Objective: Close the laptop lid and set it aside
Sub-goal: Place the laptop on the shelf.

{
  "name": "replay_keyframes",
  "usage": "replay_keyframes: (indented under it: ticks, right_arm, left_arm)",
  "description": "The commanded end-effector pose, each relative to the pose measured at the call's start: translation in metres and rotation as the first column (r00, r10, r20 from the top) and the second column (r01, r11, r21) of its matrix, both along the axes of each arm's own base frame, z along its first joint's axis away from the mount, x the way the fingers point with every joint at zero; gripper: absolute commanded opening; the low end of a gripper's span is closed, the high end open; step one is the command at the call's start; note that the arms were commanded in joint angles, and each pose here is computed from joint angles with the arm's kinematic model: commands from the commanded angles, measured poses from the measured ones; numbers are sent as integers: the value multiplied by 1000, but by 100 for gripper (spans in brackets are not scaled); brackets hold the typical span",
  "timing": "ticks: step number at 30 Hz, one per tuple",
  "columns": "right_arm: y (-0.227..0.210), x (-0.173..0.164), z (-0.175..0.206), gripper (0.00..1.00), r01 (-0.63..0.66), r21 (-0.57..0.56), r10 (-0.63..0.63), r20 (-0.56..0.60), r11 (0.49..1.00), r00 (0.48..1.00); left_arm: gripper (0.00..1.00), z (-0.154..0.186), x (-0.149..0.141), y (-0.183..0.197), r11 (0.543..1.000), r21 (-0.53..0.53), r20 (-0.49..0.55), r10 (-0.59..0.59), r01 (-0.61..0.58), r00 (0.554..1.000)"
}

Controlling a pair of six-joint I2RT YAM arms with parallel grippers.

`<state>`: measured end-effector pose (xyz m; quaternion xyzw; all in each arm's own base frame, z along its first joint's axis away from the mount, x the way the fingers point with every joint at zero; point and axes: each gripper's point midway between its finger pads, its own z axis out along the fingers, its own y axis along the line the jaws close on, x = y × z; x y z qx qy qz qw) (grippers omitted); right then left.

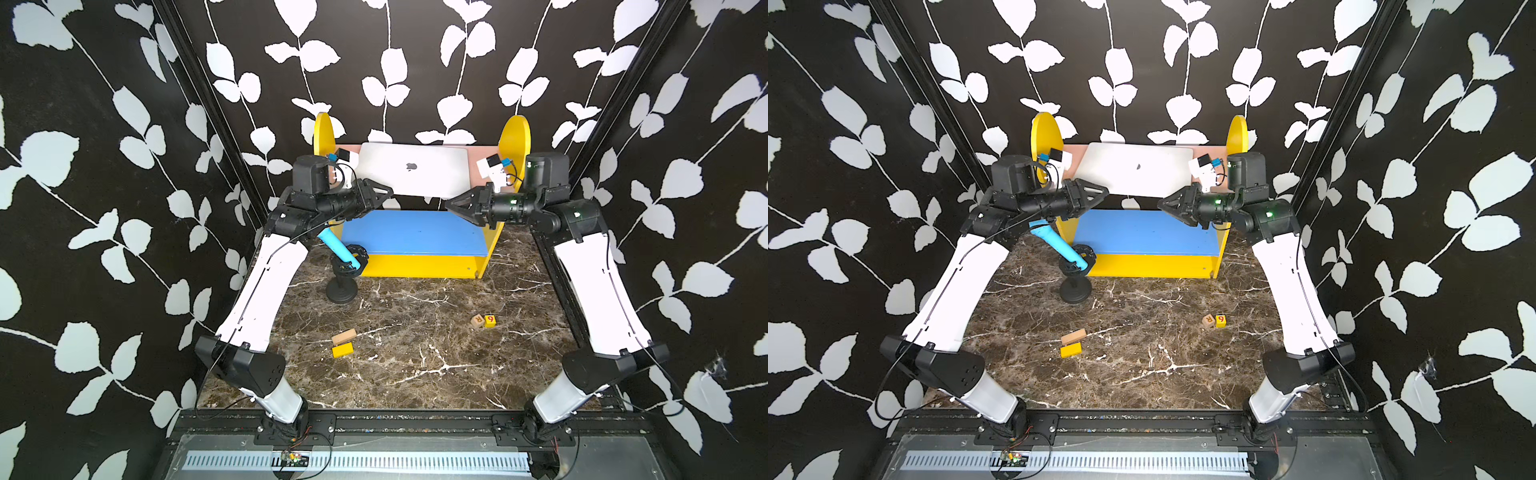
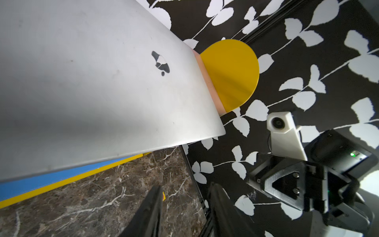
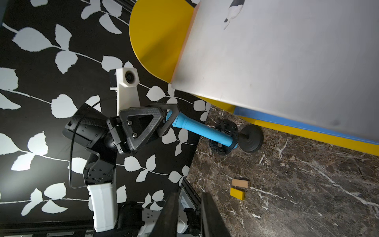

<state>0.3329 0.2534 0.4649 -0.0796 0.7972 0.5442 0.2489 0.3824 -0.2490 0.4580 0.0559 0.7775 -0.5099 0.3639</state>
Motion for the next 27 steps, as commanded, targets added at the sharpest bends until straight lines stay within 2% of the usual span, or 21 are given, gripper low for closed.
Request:
replay_keyframes:
  ticks: [1, 6, 12, 27]
  right_arm:
    - [10, 2, -6, 17, -28, -36, 29, 29, 999, 999]
    - [22, 7, -18, 11, -41, -81, 43, 20, 996, 999]
    - [28, 17, -31, 8, -28, -135, 30, 9, 990, 1000]
    - [27, 52, -48, 8, 44, -211, -42, 17, 976, 999]
  left_arm:
    - [28, 13, -12, 2, 999, -3, 43, -39, 39, 998]
    - [0, 7, -9, 1, 998, 24, 38, -59, 58, 998]
    - [0, -5, 2, 0, 997, 44, 16, -72, 71, 997]
    - [0, -27, 28, 0, 995, 80, -19, -66, 67, 998]
